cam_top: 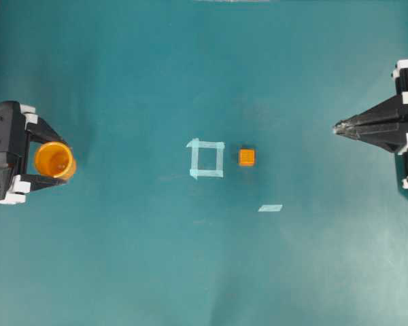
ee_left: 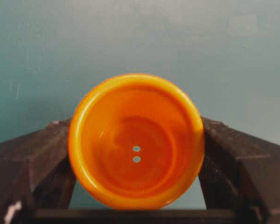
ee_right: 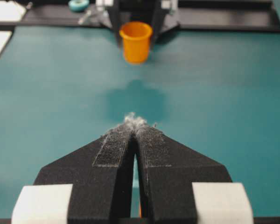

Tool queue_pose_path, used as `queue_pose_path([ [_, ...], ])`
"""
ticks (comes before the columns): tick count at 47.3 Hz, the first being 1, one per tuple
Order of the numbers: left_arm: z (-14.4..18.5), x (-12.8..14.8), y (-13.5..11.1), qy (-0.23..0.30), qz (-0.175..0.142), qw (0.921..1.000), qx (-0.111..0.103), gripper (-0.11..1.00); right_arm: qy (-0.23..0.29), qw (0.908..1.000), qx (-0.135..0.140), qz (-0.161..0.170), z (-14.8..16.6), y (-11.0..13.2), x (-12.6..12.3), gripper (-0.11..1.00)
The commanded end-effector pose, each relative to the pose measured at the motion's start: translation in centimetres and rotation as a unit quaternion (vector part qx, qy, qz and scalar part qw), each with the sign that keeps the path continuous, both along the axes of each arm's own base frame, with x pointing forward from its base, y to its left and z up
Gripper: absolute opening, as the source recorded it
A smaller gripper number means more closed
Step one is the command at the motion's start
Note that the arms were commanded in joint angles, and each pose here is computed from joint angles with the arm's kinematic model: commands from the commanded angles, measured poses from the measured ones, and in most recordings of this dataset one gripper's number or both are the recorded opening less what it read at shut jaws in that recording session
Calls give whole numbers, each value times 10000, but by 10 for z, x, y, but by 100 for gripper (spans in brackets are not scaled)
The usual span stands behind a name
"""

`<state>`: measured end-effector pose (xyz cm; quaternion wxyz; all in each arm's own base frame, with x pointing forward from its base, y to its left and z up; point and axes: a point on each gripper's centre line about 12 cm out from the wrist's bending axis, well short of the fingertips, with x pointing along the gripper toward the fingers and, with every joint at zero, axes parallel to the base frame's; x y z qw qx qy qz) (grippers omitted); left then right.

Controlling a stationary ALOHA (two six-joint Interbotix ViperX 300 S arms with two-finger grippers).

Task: Move the cup to the left with left arm.

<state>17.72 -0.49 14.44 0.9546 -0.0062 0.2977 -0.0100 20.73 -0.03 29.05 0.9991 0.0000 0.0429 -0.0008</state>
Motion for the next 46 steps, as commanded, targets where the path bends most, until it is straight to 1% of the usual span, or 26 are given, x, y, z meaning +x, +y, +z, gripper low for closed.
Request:
queue_pose_path([
  [1, 3, 3, 0, -69, 7, 10000, -2, 71, -130, 9999, -8, 1, 12, 0, 3, 0],
  [46, 4, 3, 0, -77, 10, 10000, 4, 71, -61, 10000, -23, 2, 11, 0, 2, 0],
])
